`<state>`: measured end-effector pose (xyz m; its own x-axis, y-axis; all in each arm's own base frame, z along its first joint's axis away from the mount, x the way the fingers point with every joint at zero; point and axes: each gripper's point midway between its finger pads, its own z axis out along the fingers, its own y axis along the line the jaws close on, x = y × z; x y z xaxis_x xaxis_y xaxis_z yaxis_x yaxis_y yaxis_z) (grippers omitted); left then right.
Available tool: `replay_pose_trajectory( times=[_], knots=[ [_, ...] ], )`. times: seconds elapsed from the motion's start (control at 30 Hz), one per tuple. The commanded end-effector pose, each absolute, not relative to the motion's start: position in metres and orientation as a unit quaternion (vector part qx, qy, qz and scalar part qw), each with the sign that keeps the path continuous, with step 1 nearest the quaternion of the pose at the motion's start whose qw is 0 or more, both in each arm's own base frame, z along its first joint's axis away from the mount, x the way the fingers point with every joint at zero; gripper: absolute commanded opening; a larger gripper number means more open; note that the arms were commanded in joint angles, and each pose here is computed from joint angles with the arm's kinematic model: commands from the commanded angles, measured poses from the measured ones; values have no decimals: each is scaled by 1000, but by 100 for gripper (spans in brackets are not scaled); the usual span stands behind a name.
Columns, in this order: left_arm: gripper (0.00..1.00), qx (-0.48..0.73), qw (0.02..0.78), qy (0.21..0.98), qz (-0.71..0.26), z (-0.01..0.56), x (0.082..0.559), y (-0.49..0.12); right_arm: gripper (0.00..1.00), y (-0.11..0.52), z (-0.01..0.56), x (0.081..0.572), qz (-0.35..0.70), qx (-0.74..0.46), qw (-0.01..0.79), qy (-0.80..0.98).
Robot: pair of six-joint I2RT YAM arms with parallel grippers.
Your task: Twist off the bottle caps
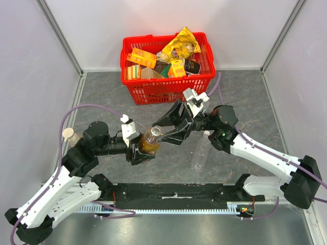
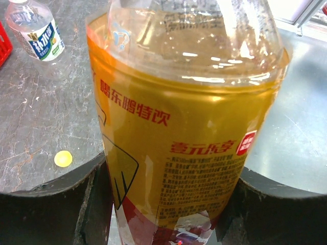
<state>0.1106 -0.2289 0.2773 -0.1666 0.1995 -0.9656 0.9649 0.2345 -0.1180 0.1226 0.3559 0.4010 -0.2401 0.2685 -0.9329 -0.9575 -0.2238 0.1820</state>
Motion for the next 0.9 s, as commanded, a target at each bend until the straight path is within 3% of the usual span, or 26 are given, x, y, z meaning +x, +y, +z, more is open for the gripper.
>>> replay_pose_trajectory(
  times=[0.0,0.13,0.3,0.37,0.5,0.57,0.63,0.73,0.87],
  knots=[
    [39,463,472,617,-427,288,111,-234,65,356,421,119,669,-416,477,390],
    [40,463,470,617,-428,287,111,-235,54,357,420,119,668,-416,478,391],
    [40,463,468,619,-427,285,111,-235,11,358,418,120,667,-416,476,395],
    [40,462,469,620,-427,285,112,-235,0,358,417,120,666,-416,475,396],
    [54,457,470,626,-423,283,115,-234,0,357,418,120,664,-417,479,395],
    [76,456,469,628,-422,282,115,-235,0,357,416,119,663,-418,478,397],
    [87,453,467,631,-422,281,116,-235,0,357,415,120,660,-419,479,399],
    [94,451,468,635,-417,280,118,-234,0,358,410,123,650,-423,482,407],
    [95,444,476,645,-402,279,123,-230,0,360,395,132,624,-430,488,433]
  ],
)
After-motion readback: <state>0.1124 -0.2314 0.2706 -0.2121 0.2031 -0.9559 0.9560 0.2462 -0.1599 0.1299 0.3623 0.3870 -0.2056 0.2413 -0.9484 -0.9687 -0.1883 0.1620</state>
